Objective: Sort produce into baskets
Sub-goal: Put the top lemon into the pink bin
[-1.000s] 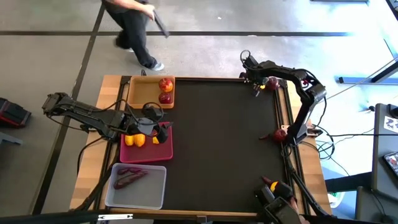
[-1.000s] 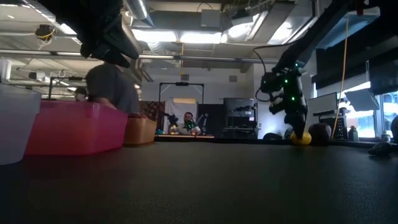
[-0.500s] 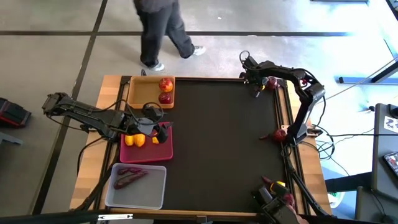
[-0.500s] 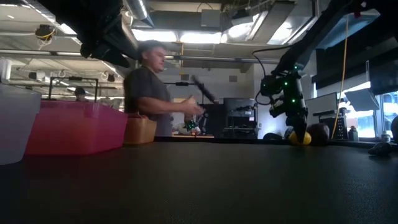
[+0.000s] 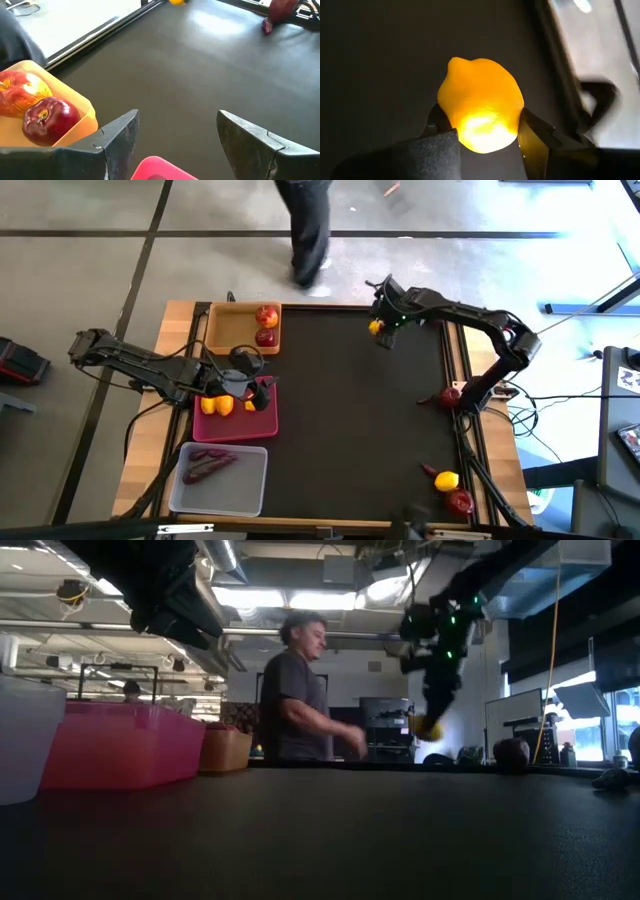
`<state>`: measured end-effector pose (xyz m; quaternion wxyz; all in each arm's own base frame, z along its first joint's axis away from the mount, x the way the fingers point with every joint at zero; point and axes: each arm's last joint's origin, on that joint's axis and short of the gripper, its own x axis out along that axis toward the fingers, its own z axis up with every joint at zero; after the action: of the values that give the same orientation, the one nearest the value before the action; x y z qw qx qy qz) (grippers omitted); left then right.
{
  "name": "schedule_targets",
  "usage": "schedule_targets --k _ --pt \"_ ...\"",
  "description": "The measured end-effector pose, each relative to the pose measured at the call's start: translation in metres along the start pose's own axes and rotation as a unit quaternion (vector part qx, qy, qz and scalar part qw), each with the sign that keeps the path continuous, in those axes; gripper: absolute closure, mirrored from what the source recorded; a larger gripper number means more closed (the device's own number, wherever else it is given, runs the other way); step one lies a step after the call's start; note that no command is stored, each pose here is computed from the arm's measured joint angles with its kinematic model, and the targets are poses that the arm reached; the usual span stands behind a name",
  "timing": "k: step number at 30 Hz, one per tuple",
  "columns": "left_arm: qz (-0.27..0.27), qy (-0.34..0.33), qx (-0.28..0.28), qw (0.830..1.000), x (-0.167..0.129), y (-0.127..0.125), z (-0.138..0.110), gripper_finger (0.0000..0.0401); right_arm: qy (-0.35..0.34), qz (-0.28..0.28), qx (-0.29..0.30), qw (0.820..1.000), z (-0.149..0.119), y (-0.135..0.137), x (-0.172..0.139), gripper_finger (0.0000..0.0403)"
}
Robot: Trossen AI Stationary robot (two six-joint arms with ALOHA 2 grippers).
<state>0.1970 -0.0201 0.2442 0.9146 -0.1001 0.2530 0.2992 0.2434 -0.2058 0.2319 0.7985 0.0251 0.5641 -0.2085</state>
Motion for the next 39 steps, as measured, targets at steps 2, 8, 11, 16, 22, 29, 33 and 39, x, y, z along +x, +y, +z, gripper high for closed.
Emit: schedule_targets --k 2,8,11,16,22,29,33,39 --pt "0.000 0.001 0.001 1.000 0.001 -0.001 0.000 0.0137 -0.033 0.018 -0.012 0.999 0.008 0.015 -0.009 0.0309" --pt "-0.002 -0.001 0.001 1.000 0.002 -0.003 -0.001 0.0137 -0.094 0.072 -0.045 0.992 0.025 0.058 -0.020 0.0308" --pt "-0.014 -0.012 0.008 1.000 0.004 -0.009 0.001 0.0136 -0.125 0.103 -0.058 0.985 0.033 0.078 -0.025 0.0308" --pt "-0.037 -0.033 0.040 0.998 0.012 -0.024 0.001 0.0136 -0.195 0.152 -0.071 0.966 0.048 0.113 -0.035 0.0308" --pt "-0.065 -0.073 0.057 0.994 0.021 -0.044 0.002 0.0136 -0.244 0.183 -0.084 0.949 0.056 0.157 -0.049 0.0308" --pt "-0.105 -0.122 0.075 0.984 0.026 -0.069 0.001 0.0136 -0.288 0.191 -0.099 0.933 0.056 0.206 -0.064 0.0308" --pt "-0.123 -0.130 0.095 0.979 0.026 -0.080 -0.004 0.0136 -0.305 0.205 -0.110 0.923 0.054 0.230 -0.069 0.0308" --pt "-0.142 -0.138 0.104 0.975 0.021 -0.087 -0.008 0.0136 -0.339 0.222 -0.114 0.907 0.054 0.257 -0.074 0.0308"
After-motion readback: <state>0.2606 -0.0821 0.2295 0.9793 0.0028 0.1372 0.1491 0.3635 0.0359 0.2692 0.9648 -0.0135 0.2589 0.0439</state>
